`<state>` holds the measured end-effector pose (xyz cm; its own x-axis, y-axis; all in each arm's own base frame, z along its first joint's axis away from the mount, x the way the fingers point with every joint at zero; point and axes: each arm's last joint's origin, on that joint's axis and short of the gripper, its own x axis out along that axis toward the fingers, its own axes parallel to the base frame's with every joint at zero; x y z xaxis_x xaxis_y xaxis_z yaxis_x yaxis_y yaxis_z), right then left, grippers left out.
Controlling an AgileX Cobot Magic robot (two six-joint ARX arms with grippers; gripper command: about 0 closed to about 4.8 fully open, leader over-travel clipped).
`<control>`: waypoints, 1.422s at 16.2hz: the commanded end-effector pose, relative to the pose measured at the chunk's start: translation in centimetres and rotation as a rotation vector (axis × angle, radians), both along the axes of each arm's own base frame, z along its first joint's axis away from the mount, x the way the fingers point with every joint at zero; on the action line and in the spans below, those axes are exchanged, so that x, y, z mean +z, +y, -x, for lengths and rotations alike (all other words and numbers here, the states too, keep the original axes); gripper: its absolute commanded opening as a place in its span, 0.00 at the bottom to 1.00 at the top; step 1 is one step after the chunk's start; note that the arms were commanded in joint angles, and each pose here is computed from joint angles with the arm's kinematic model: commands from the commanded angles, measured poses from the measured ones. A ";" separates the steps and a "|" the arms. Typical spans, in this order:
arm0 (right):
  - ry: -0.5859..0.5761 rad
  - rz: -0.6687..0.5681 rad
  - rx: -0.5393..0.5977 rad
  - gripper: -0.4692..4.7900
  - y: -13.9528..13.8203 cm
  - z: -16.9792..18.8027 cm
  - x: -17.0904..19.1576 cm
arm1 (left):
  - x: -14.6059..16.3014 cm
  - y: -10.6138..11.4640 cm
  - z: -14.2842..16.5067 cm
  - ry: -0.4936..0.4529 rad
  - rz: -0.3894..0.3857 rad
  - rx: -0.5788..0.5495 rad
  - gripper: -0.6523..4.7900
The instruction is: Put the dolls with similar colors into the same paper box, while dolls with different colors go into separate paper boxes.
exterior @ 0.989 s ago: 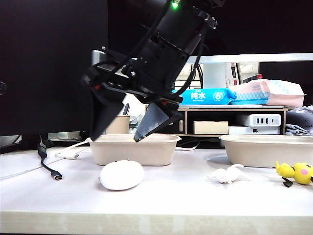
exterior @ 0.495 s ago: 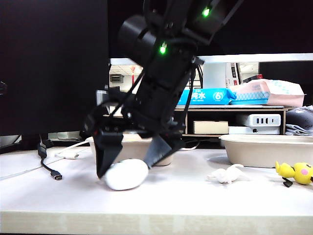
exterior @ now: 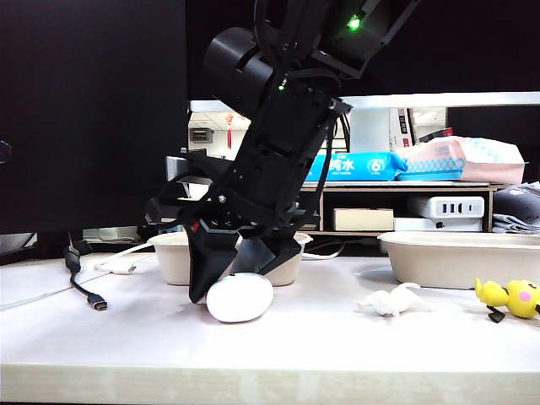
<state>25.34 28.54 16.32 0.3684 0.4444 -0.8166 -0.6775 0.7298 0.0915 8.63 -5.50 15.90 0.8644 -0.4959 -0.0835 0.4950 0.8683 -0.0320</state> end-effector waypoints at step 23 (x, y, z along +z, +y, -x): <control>-0.190 0.144 -0.478 0.17 -16.7 -6.5 8.1 | -1.3 -2.7 1.3 0.112 -0.103 -0.267 0.11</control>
<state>31.63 12.25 24.33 0.6439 0.0907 -0.7597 -0.2748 0.9541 -0.1189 7.34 -8.15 14.50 0.6856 -0.6865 -0.2421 0.7038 0.7101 -0.0205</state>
